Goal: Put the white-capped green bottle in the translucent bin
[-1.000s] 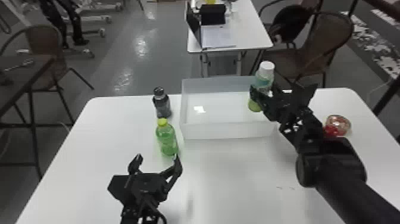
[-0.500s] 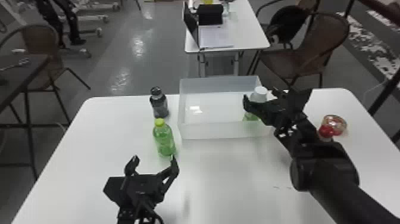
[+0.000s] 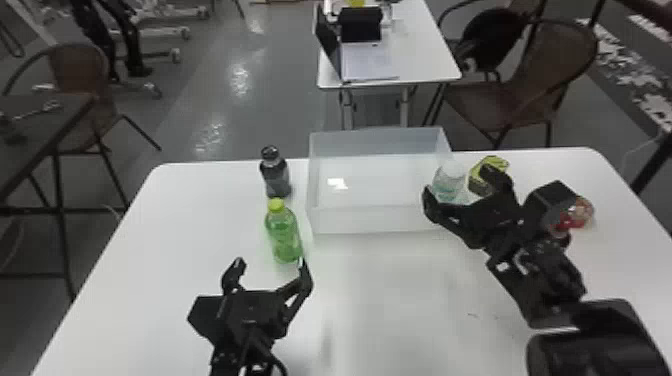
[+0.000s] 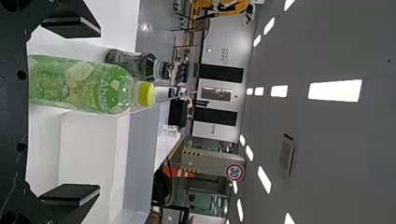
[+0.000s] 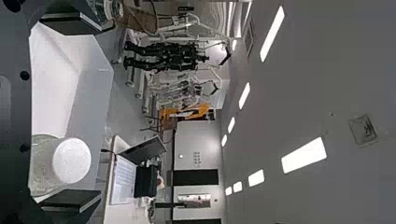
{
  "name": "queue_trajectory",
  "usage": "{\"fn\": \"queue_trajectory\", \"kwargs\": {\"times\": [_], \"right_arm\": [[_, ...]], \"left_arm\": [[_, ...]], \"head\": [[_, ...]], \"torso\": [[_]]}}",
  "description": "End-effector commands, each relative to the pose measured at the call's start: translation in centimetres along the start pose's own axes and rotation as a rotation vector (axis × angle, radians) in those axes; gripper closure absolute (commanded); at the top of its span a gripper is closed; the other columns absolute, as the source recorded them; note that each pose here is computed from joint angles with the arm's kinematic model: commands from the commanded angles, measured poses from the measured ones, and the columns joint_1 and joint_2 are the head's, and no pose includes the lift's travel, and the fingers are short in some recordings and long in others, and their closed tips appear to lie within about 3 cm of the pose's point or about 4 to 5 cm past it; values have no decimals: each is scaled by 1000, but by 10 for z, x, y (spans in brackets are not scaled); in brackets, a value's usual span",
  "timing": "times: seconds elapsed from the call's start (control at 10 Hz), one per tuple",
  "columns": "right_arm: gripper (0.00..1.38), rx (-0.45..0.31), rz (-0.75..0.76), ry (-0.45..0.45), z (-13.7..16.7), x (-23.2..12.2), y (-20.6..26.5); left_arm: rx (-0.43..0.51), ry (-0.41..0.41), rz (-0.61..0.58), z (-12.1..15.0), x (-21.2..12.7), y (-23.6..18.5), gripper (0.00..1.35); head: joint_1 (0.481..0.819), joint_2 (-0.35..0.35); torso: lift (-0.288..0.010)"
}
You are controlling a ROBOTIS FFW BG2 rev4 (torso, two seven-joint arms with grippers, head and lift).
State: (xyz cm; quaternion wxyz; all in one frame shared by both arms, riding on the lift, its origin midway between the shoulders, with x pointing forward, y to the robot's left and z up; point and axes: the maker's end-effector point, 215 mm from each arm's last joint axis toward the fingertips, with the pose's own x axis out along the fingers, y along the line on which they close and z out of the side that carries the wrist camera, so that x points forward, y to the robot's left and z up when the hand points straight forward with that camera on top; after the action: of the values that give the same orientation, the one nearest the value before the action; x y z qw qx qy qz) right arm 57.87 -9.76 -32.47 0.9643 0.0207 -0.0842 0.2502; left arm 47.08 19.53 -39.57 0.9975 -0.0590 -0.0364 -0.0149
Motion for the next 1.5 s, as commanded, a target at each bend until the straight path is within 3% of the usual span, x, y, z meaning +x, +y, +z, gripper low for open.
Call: {"fn": "queue_trajectory", "kwargs": {"times": [0.0,0.2,0.4,1.4], "right_arm": [[64,-4,-20,10,4,-50,4],[68,24,-143,112,-32,-132,3],[68,29,-233,141,-37,-160,-9],[12,65,-296,170,-51,-163,-18]], "left_arm": [[5,-1,-10,1,1,-5,127],[4,3,-5,0,-3,-4,127],[16,10,0,-1,-6,0,127],[20,16,0,-1,-5,-4,127]], "head": [[695,106],[695,76],[695,34],[695,8]], "torso": [[-77],[-77],[-77],[-77]]}}
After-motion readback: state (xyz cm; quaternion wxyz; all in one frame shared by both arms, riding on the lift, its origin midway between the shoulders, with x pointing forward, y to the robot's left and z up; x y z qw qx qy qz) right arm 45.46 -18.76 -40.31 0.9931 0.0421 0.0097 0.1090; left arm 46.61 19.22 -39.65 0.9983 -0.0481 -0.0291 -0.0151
